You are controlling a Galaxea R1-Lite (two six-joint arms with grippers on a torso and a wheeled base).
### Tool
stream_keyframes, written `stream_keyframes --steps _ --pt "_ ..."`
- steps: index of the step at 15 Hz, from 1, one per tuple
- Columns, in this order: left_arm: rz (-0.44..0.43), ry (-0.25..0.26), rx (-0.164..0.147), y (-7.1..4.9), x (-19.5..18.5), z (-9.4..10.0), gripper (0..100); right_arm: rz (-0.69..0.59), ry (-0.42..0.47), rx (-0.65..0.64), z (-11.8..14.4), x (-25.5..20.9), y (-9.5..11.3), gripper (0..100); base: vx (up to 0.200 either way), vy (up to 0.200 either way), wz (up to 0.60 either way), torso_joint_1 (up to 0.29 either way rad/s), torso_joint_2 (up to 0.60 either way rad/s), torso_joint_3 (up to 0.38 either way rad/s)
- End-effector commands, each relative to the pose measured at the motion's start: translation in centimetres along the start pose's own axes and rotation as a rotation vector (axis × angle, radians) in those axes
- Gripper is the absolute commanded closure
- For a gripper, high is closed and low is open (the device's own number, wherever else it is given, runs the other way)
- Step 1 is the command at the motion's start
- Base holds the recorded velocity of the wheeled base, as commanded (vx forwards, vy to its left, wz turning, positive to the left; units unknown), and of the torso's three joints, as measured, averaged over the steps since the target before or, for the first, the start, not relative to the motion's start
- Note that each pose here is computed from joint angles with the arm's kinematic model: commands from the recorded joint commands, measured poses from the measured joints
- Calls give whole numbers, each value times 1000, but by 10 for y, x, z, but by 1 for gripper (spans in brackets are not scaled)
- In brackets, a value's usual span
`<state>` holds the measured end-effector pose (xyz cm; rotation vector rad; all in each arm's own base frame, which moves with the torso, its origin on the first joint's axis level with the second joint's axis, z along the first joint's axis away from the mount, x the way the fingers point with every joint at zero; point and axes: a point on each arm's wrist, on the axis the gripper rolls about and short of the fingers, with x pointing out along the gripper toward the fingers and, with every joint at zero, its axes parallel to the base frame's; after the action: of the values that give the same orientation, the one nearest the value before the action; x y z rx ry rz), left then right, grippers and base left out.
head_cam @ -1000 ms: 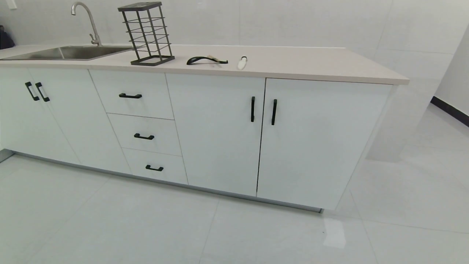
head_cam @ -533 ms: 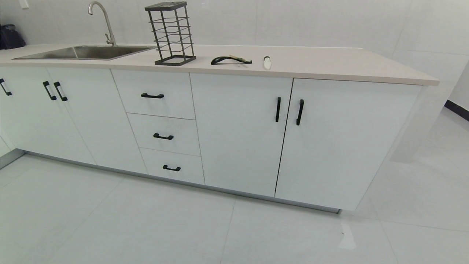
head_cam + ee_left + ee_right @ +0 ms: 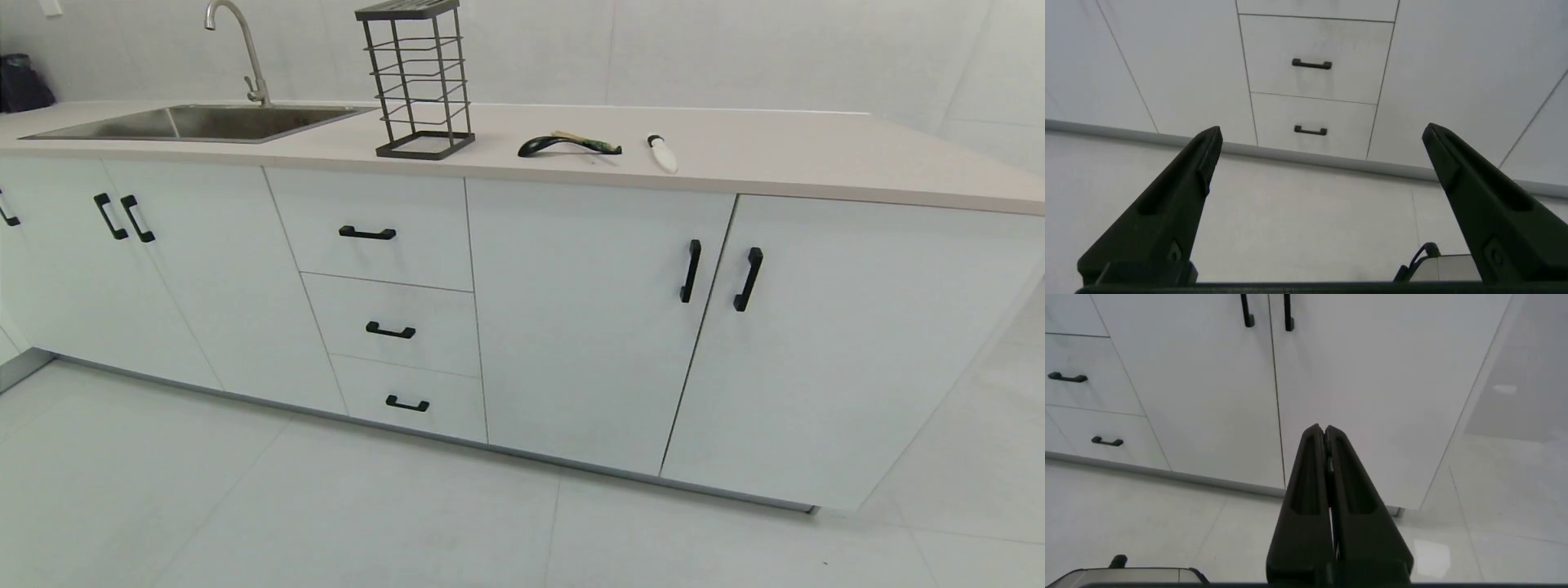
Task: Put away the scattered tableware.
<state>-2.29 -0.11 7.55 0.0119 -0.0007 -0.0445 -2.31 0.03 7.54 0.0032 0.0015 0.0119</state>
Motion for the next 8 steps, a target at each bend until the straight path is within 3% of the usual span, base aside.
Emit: stream_keyframes --steps 1,3,8 --pt "0 0 0 0 0 0 0 0 2 0 0 0 0 100 200 200 0 -2 -2 2" --pt "0 0 0 0 0 0 0 0 2 0 0 0 0 100 200 200 0 0 -5 -2" --pt "2 0 0 0 0 0 0 0 2 1 0 0 0 100 0 200 0 2 3 3"
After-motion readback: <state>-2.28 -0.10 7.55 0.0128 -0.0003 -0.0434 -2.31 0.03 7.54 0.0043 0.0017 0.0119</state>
